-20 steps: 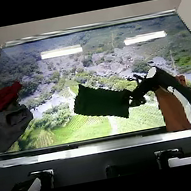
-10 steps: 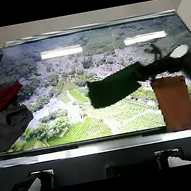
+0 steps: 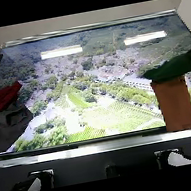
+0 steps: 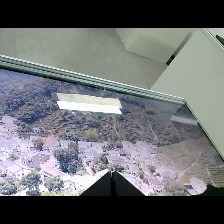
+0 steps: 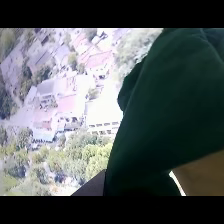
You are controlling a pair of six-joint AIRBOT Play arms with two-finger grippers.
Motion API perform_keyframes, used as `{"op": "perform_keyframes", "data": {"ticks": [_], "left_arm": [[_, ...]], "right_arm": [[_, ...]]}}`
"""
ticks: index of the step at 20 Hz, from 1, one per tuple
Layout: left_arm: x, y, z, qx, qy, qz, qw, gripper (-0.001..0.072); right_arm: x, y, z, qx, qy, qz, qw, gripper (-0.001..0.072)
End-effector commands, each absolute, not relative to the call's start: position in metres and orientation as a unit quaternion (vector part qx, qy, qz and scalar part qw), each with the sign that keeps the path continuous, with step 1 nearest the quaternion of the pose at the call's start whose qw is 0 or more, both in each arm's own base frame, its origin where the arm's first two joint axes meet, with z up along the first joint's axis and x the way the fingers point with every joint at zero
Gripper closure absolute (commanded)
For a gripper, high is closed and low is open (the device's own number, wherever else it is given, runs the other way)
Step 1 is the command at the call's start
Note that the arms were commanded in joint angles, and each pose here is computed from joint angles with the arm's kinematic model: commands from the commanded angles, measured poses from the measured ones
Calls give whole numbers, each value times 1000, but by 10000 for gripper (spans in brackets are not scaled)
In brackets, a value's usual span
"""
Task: Fold the shirts.
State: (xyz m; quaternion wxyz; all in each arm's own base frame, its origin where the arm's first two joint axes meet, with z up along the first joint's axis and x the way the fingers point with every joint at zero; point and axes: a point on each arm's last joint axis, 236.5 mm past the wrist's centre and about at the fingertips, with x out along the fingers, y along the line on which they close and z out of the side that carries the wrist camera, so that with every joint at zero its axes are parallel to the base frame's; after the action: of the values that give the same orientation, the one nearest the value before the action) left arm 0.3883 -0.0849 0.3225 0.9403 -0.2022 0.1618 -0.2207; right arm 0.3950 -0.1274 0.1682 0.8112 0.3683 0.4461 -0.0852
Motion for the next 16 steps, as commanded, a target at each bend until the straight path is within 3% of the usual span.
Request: {"op": "perform_keyframes", "data": {"ticks": [1, 6, 12, 16], "left_arm": [[388, -85, 323, -200, 161, -221, 941, 678], [388, -85, 323, -200, 161, -221, 941, 678], [388, -85, 323, -197, 160, -222, 941, 678], [388, -85, 323, -197, 160, -221, 942, 678]], "right_arm": [[372, -153, 178, 430, 434, -119, 783, 679], [330, -176, 176, 476, 443, -184, 737, 678], [218, -167, 68, 440, 626, -303, 567, 678], [168, -140, 2, 442, 657, -341, 507, 678]]}}
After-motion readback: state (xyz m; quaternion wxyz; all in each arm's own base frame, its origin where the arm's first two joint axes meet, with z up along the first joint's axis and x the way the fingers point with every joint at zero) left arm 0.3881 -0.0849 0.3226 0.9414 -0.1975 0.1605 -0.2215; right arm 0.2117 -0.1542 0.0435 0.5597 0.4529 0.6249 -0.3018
